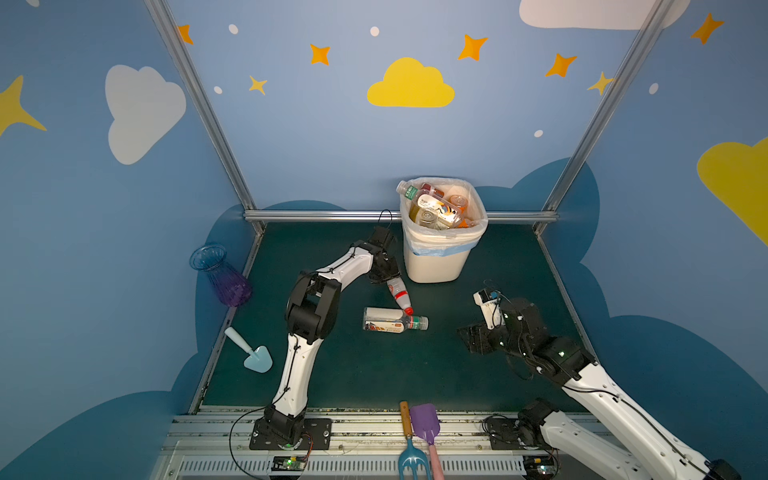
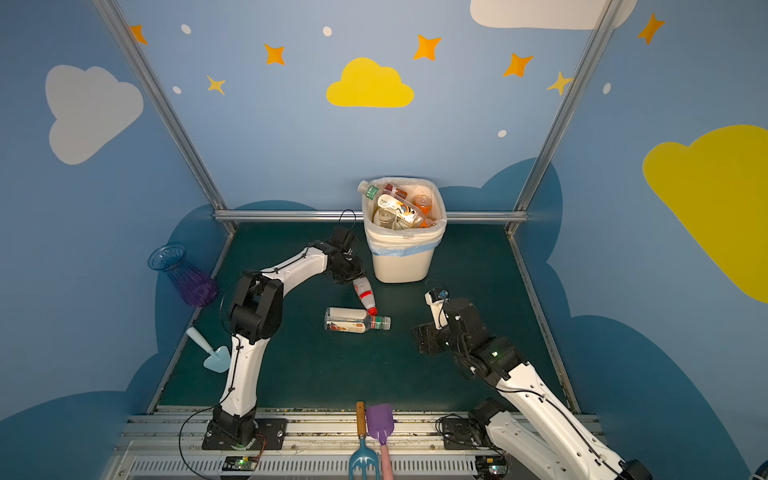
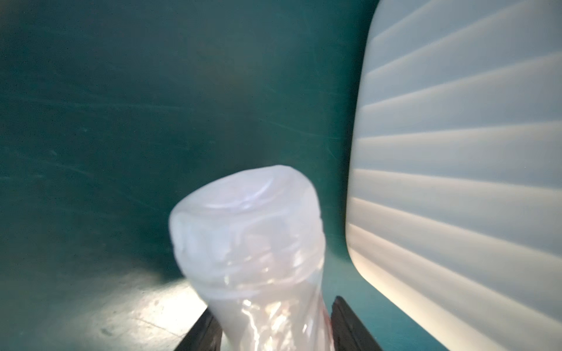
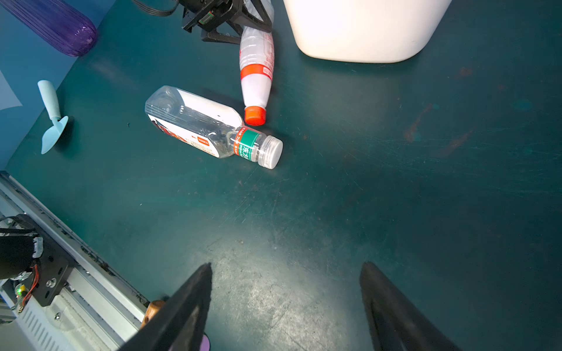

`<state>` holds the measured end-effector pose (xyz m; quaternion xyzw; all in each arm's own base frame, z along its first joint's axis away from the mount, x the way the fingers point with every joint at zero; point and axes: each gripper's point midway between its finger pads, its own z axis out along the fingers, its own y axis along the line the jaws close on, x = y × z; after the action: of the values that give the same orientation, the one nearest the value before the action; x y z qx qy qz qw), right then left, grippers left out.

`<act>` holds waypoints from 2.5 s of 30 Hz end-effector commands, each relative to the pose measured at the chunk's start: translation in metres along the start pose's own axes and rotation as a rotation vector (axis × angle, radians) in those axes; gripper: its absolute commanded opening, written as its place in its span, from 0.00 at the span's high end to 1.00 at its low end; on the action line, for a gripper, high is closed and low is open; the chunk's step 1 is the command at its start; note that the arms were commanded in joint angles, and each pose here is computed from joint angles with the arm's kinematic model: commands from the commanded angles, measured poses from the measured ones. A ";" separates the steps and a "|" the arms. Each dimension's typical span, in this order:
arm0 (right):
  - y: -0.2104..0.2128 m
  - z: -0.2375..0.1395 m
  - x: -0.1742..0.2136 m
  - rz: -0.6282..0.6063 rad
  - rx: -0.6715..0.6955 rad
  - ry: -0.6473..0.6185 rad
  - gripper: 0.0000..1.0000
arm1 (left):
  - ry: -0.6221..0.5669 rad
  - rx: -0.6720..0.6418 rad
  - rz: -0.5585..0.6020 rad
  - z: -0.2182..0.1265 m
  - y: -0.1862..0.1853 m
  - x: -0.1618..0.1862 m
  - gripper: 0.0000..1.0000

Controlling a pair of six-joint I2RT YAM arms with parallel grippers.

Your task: Throw the plastic bottles in the bin

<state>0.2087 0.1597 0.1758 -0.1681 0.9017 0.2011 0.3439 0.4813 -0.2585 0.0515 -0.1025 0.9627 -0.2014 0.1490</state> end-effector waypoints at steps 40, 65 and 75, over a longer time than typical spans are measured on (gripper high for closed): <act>-0.026 -0.017 -0.028 0.051 0.155 -0.100 0.23 | -0.862 0.580 0.368 -0.399 -0.122 -0.055 0.52; -0.073 -0.039 -0.082 0.118 0.367 -0.260 0.23 | -0.856 0.822 0.636 -0.264 -0.286 -0.121 0.01; -0.121 -0.136 -0.121 0.272 0.522 -0.550 0.23 | -0.742 0.777 0.647 -0.297 -0.277 -0.083 0.01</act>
<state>0.2721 0.0217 0.2927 0.0935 0.8303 0.0516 0.5471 0.5101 -0.3920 0.4435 0.1876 0.6717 -0.4420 0.5641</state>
